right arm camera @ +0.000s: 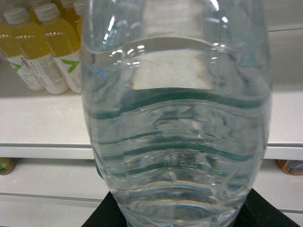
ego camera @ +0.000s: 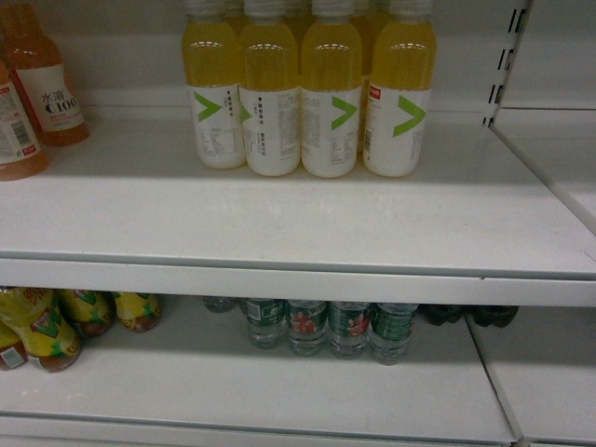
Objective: Move water from second to third shelf
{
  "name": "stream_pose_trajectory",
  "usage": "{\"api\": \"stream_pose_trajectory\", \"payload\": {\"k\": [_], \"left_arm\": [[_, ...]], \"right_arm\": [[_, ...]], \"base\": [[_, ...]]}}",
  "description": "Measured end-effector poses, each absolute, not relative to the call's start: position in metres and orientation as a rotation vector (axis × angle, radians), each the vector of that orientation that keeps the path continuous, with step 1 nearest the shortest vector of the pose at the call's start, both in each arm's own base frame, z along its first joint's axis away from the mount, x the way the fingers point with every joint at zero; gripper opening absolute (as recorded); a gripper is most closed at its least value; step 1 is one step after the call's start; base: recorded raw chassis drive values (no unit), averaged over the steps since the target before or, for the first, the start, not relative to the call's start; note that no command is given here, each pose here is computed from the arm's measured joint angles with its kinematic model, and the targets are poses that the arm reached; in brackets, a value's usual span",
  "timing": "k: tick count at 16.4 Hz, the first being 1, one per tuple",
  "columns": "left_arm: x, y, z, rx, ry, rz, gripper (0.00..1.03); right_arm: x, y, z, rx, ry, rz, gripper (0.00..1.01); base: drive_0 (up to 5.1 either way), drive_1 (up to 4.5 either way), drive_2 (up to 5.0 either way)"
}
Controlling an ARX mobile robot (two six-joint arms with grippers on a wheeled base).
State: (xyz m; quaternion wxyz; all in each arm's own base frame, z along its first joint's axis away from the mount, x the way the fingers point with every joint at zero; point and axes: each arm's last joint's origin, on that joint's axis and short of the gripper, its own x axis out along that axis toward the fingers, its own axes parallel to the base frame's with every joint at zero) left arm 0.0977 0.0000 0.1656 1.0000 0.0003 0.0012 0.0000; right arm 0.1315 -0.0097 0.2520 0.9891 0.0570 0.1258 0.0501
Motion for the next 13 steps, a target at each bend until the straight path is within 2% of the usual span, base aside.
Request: {"api": "stream_pose_trajectory", "payload": {"k": [2,13], "left_arm": [[0.0977,0.0,0.1656,0.001,0.003,0.0,0.98],[0.0977,0.0,0.1656,0.001,0.003,0.0,0.98]], "right_arm": [[0.1315,-0.0097,0.252,0.114,0.253,0.101,0.37],[0.1315,-0.0098,0.2517,0.114,0.255,0.096,0.37]], "base": [[-3.0,1.47,1.5],[-4.7,2.45,2.5]]}}
